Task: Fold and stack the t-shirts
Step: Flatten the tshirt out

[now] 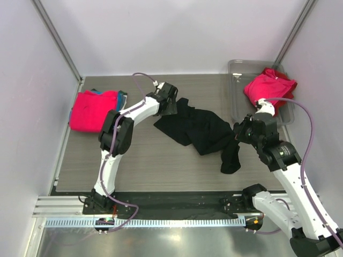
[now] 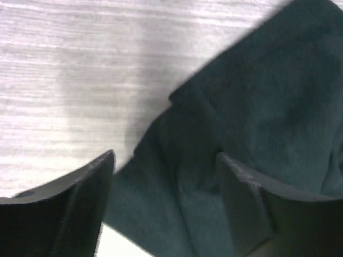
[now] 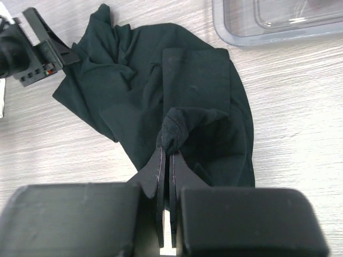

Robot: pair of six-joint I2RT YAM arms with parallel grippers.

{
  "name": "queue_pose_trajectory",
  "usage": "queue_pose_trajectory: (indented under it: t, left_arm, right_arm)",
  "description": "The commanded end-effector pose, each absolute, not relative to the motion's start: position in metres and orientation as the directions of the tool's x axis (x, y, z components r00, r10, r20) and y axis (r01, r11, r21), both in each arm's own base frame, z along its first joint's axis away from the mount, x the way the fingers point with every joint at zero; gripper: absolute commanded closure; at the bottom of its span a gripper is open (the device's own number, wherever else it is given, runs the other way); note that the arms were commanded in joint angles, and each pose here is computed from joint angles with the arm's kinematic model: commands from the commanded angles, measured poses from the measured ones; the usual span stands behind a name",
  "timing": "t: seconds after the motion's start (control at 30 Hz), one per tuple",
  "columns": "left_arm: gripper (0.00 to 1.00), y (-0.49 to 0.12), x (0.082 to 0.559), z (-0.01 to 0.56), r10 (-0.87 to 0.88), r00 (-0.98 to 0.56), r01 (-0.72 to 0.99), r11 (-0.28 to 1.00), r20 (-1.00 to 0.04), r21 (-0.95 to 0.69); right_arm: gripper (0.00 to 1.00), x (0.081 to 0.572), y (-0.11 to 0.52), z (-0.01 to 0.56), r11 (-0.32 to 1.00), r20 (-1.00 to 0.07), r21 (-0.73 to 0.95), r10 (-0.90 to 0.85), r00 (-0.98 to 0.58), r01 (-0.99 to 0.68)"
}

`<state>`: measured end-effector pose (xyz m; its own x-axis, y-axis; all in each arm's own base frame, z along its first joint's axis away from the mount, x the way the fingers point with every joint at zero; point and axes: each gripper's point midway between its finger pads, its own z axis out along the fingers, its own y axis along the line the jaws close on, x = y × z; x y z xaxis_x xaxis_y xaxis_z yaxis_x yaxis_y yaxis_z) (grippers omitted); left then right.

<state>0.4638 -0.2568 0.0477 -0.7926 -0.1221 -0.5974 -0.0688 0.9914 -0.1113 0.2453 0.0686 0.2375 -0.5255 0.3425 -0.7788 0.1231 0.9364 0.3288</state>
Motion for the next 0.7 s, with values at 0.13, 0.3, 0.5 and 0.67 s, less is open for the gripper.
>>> queue_pose_trajectory:
  t: [0.13, 0.3, 0.5, 0.67]
  left_arm:
    - [0.55, -0.244, 0.459, 0.025, -0.126, -0.851, -0.102, 0.992, -0.509, -0.075]
    - [1.0, -0.231, 0.462, 0.044, -0.162, -0.825, -0.132, 0.987, -0.541, -0.095]
    - [1.0, -0.179, 0.478, 0.1, -0.326, -0.742, -0.255, 0.945, -0.585, -0.203]
    - [1.0, -0.12, 0.47, 0.173, -0.473, -0.584, -0.367, 0.879, -0.659, -0.306]
  right_arm:
    - [0.99, 0.243, 0.06, 0.25, 0.931, -0.81, 0.339, 0.362, -0.462, 0.136]
    - [0.99, 0.245, 0.053, 0.249, 0.934, -0.82, 0.315, 0.357, -0.447, 0.167]
    - [0.99, 0.277, 0.048, 0.26, 0.935, -0.832, 0.284, 0.351, -0.43, 0.214]
    - [0.99, 0.309, 0.027, 0.285, 0.894, -0.824, 0.358, 0.438, -0.36, 0.27]
